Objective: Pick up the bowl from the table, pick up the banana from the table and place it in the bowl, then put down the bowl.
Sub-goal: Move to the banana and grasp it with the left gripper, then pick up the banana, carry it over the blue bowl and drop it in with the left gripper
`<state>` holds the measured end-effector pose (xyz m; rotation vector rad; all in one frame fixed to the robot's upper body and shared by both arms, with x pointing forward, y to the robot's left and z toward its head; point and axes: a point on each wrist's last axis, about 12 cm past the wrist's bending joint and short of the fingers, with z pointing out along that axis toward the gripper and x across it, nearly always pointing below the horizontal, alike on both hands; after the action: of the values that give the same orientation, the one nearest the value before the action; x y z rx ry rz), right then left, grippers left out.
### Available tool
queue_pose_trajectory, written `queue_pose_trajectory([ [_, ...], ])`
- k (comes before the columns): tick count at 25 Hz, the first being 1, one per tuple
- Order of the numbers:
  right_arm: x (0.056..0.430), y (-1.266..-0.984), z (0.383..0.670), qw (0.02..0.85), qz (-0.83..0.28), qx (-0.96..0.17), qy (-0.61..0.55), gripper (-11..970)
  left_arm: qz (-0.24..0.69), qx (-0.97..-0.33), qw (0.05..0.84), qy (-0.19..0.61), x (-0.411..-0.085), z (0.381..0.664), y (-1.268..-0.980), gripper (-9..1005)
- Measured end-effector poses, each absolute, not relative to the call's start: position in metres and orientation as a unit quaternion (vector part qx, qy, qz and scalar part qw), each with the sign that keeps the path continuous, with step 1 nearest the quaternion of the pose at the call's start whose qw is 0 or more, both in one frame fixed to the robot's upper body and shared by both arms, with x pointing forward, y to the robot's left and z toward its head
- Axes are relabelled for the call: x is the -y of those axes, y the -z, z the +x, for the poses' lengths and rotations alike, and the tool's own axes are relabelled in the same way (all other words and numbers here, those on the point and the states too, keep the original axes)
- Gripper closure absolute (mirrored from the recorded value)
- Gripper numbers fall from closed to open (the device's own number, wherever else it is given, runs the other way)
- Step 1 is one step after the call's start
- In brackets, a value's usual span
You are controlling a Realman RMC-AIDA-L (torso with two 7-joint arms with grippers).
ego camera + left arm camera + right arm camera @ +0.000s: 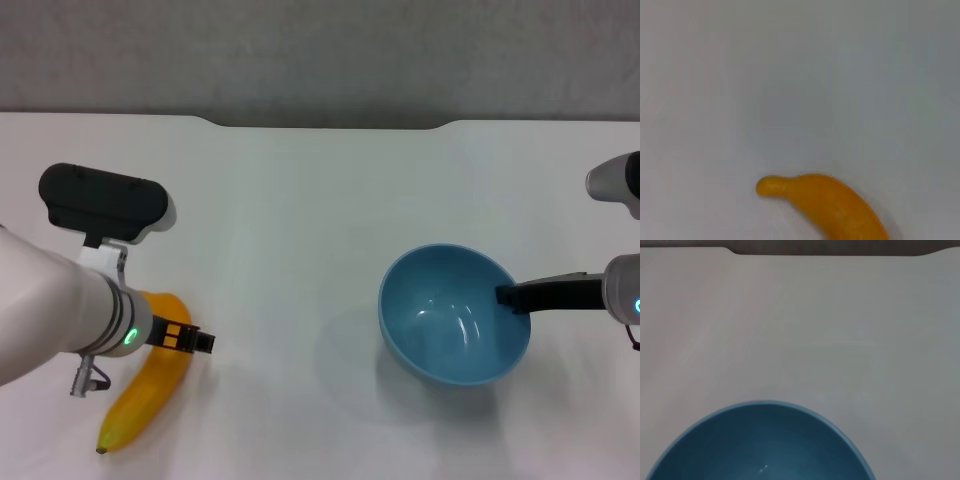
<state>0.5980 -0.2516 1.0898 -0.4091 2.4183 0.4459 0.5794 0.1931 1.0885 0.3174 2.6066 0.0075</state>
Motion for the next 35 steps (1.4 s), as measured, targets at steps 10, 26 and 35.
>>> queue_pose_trajectory([
  [10, 0.250, -1.091, 0.598, 0.321, -0.155, -0.918, -0.174, 928, 0.106, -0.964, 0.242, -0.011, -0.201, 0.582, -1.079, 170],
  [26, 0.252, -1.090, 0.597, 0.323, -0.154, -0.918, -0.172, 927, 0.102, -0.965, 0.241, -0.011, -0.203, 0.583, -1.079, 440],
  [35, 0.253, -1.088, 0.597, 0.328, -0.142, -0.917, -0.176, 927, 0.096, -0.951, 0.294, 0.017, -0.200, 0.585, -1.100, 489],
])
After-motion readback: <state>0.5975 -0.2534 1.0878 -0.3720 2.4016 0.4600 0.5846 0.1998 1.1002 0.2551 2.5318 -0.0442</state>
